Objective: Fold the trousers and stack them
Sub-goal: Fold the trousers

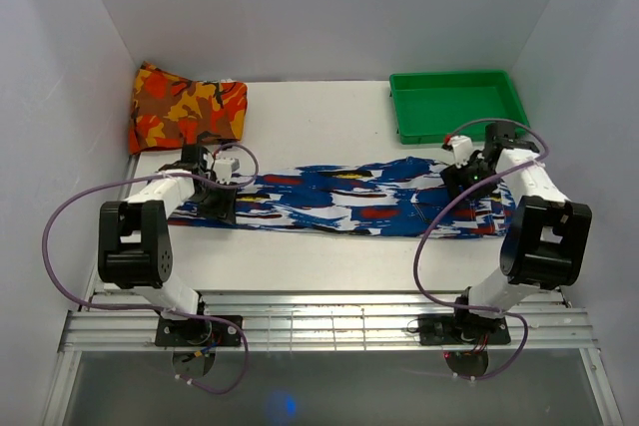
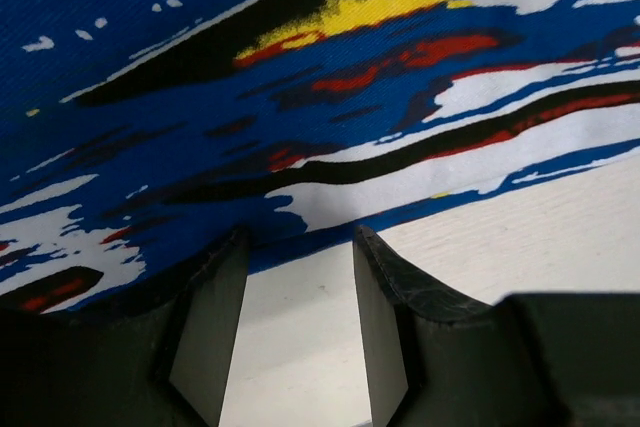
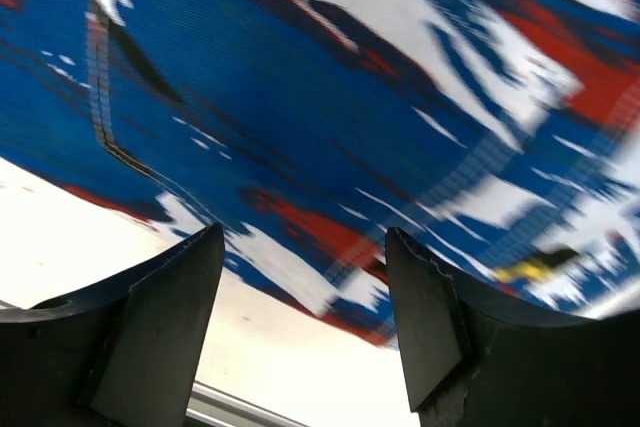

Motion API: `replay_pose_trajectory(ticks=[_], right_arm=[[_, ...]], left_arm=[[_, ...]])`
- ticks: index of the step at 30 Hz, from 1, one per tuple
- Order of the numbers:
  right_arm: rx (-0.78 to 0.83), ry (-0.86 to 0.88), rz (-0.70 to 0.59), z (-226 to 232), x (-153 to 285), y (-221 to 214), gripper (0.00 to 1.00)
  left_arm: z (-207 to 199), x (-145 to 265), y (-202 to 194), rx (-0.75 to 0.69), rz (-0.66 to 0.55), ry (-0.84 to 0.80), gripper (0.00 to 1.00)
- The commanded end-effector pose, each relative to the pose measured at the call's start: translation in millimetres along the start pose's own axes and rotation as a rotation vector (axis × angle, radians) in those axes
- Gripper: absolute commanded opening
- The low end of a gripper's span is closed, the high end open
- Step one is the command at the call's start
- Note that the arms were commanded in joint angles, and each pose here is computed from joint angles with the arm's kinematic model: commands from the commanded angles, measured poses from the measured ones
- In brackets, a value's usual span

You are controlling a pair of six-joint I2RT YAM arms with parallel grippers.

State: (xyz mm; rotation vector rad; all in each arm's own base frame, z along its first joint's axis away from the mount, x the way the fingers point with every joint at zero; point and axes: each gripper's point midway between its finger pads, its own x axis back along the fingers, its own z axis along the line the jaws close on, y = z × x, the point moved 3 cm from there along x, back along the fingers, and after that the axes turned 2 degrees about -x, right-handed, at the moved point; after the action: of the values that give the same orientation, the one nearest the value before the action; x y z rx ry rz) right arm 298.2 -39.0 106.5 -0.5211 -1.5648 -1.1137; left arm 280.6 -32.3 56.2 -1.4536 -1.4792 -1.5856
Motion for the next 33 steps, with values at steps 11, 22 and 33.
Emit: replay_pose_trajectory(ticks=[11,22,33], right_arm=[[-0.091,-0.068,0.246,-33.1,-55.6,-69.2,0.68],[-0.085,0.012,0.176,-38.6,-35.8,-53.2,0.75],[0.001,0.169,-0.066,22.0,-1.6,52.0,0.75]], left_arm=[[70.4,10.9,-72.2,0.146,0.166,0.184,0.57],[77.7,57.0,-35.3,0.083,-0.044,0.147,0.62],[81.4,108.9,67.8,0.052,-0.324,0.049,0.60]])
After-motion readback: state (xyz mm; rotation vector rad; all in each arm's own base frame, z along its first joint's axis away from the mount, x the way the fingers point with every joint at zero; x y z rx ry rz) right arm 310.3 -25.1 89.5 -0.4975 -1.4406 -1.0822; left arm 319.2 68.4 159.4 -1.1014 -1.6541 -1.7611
